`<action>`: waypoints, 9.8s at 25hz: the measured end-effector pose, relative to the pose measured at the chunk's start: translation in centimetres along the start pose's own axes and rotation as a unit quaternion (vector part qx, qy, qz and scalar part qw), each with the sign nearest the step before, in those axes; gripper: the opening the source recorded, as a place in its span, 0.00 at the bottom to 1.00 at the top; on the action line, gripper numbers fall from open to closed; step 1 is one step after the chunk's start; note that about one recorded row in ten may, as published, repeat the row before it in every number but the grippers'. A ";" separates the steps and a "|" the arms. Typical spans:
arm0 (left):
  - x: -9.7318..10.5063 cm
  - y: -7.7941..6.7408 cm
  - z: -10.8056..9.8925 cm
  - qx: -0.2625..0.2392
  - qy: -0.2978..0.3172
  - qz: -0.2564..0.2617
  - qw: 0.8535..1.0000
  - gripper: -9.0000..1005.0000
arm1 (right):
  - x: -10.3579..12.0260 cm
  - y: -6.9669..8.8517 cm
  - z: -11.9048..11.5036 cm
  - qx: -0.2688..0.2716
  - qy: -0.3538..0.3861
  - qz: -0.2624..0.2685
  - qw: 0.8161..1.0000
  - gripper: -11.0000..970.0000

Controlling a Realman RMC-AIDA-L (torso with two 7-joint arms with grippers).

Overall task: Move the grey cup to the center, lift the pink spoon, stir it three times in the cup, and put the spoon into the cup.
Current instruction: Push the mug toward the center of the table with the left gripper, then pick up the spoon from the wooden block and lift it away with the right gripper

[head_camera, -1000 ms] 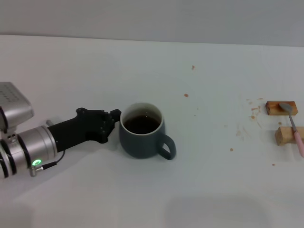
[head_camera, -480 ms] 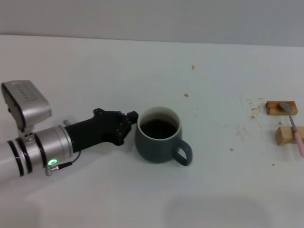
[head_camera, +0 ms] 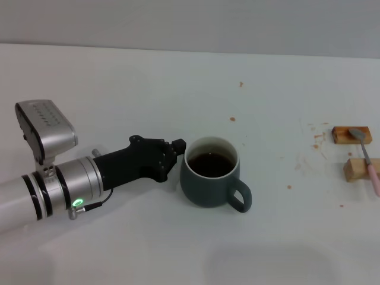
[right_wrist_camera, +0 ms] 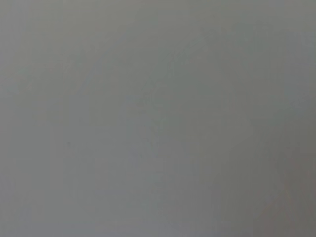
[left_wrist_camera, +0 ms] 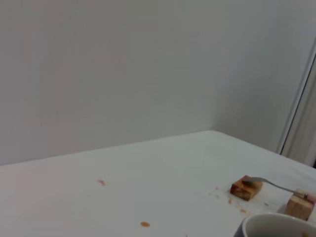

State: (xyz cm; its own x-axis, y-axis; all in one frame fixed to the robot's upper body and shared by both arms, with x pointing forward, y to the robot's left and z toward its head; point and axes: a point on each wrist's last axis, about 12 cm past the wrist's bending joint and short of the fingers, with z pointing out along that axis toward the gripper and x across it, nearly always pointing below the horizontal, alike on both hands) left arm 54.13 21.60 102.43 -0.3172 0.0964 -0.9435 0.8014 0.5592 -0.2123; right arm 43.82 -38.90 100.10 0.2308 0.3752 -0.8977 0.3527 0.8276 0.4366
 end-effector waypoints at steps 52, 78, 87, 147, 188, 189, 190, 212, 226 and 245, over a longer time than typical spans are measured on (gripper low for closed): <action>-4.5 2.4 0.4 -0.054 -0.117 -0.028 0.991 0.39 | 4.7 4.1 -8.7 -0.224 0.158 -0.085 0.958 0.64; -5.1 2.8 0.0 -0.071 -0.153 -0.041 0.985 0.39 | 5.6 4.3 -8.6 -0.242 0.195 -0.100 0.945 0.64; -5.1 2.8 0.1 -0.073 -0.157 -0.042 0.984 0.39 | 5.8 4.5 -8.4 -0.247 0.203 -0.106 0.941 0.48; -5.3 2.9 0.2 -0.078 -0.162 -0.044 0.983 0.39 | 6.0 4.9 -7.4 -0.247 0.207 -0.104 0.941 0.16; -4.8 2.7 -0.5 -0.080 -0.177 -0.059 0.979 0.39 | 6.0 4.9 -7.6 -0.246 0.206 -0.102 0.942 0.12; -4.8 2.7 -0.6 -0.081 -0.177 -0.059 0.979 0.39 | 6.0 4.8 -7.6 -0.246 0.206 -0.102 0.942 0.12; -4.8 2.6 -0.6 -0.081 -0.177 -0.059 0.979 0.39 | 6.0 4.9 -7.6 -0.246 0.206 -0.101 0.942 0.12; -4.8 2.5 -0.4 -0.078 -0.183 -0.063 0.978 0.38 | 5.6 5.3 -7.3 -0.253 0.193 -0.083 0.944 0.11; -4.6 2.5 -0.7 -0.086 -0.188 -0.065 0.976 0.38 | 5.4 5.5 -7.0 -0.260 0.192 -0.064 0.944 0.11; -4.3 2.3 -0.8 -0.086 -0.187 -0.070 0.976 0.38 | 4.0 5.5 -6.1 -0.299 0.179 -0.006 0.937 0.11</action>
State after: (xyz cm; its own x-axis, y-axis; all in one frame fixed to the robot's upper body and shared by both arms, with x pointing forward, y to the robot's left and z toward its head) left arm 57.00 23.11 106.21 -0.1841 -0.2799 -0.9422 0.6558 0.6791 -0.3298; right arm 41.18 -30.26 98.53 -0.1272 0.3914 -0.9114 -0.2427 0.8786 0.4112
